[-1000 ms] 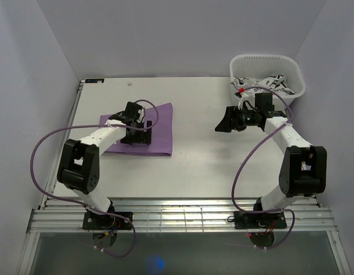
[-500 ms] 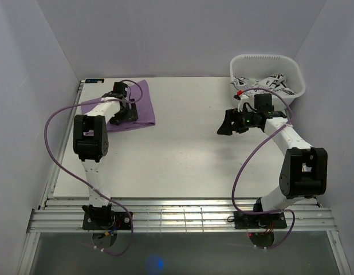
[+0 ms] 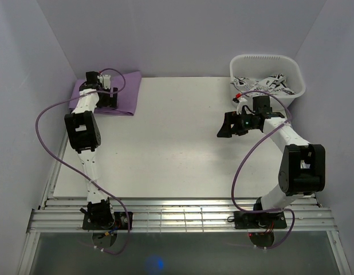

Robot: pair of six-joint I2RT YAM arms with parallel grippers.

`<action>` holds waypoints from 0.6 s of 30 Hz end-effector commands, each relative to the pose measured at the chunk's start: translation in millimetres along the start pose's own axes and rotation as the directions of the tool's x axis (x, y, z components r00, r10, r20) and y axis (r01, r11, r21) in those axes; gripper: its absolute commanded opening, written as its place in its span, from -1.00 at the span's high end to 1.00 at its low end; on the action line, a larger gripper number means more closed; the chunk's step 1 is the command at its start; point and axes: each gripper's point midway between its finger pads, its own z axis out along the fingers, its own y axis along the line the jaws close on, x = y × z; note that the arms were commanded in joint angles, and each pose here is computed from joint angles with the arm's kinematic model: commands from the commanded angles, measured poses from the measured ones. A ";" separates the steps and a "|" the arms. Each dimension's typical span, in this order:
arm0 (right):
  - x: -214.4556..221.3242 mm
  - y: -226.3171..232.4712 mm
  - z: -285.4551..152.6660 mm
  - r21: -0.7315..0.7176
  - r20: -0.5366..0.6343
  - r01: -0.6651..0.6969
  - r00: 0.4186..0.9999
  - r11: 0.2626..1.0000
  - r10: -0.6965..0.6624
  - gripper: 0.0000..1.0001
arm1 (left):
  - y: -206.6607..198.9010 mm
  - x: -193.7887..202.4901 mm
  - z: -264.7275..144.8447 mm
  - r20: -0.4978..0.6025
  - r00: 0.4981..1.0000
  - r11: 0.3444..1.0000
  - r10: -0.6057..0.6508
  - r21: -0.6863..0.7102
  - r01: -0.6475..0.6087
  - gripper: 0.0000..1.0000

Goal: Fold and stack the trousers
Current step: Neatly place the folded trousers to the corner

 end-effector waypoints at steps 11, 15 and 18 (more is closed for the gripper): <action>-5.9 -0.8 1.4 -0.012 -0.002 0.009 1.000 1.000 -0.009 -0.80 | -41.5 109.5 47.4 -0.284 0.959 0.978 0.019 0.203 0.041 -0.96; -5.4 0.1 -0.7 -0.009 0.002 0.013 1.000 1.000 -0.013 -0.80 | -50.0 108.0 48.0 -0.289 0.957 0.977 0.011 0.209 0.052 -0.96; -3.9 0.9 -1.9 -0.004 0.004 0.018 1.000 1.000 -0.018 -0.80 | -64.9 108.6 44.5 -0.301 0.954 0.973 0.010 0.225 0.061 -0.96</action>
